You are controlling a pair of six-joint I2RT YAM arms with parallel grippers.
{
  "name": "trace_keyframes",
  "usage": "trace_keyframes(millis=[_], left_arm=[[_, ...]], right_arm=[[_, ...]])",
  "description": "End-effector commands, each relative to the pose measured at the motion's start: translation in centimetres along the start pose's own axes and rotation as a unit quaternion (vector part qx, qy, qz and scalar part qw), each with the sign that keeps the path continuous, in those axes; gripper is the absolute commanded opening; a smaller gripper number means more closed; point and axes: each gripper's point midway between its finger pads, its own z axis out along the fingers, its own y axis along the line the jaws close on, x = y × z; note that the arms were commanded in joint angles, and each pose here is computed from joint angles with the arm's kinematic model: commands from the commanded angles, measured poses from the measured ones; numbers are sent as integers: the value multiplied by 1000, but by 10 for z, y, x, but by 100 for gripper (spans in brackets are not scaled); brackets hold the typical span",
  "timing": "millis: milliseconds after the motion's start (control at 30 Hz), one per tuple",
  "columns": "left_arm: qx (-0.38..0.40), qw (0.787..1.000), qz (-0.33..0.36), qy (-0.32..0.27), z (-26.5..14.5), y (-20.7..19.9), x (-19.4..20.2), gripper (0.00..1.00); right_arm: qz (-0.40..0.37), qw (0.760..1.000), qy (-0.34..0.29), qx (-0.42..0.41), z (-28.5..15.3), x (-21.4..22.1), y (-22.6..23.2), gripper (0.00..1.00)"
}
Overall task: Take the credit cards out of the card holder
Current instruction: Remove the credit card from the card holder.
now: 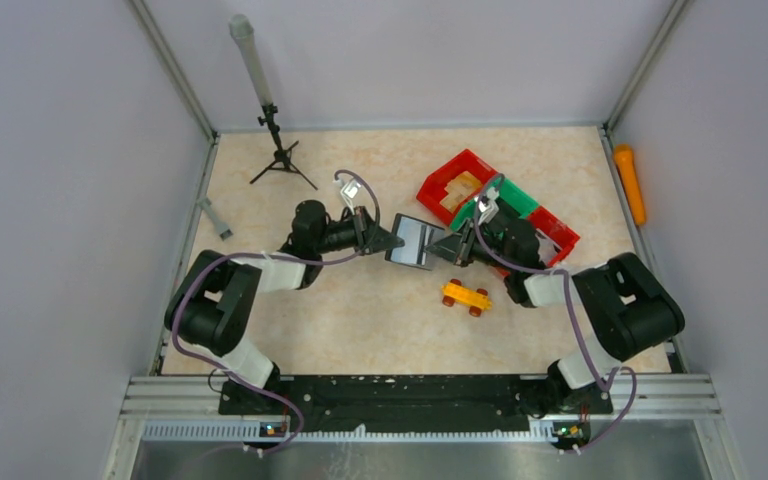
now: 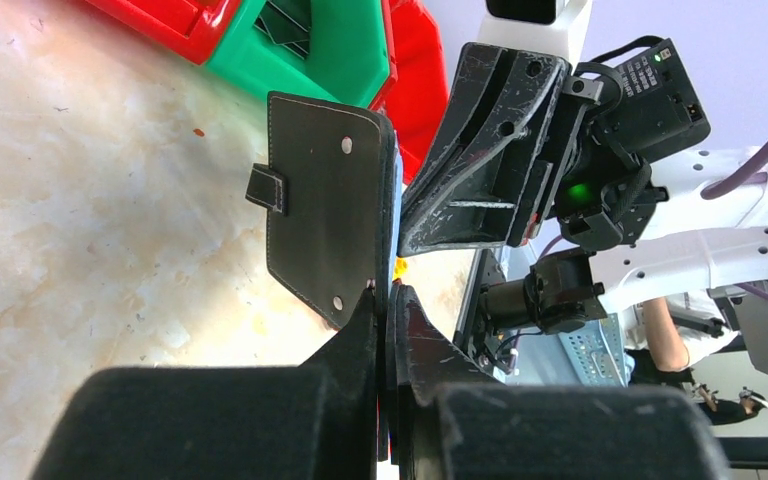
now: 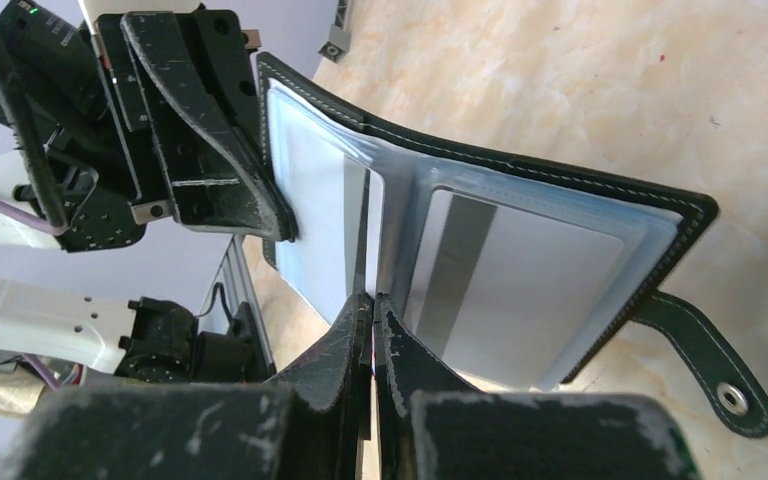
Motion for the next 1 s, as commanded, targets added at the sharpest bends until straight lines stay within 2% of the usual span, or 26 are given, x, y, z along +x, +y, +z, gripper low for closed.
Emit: trace_keyframes(millis=[0,333,600,967], left_arm=[[29,998,44,-17,-1,-23,-18,0],[18,998,48,-29,-5,-22,-20,0],[68,997,25,-11,1,-31,-15,0],[105,994,12,6,7,-43,-9,0]], right_arm=[[-29,998,-45,13,-2,-30,0,0],[-28,998,-54,22,-7,-34,-3,0],[-38,995,-48,-82,-9,-32,34,0],[-37,994,-44,-92,-8,-30,36,17]])
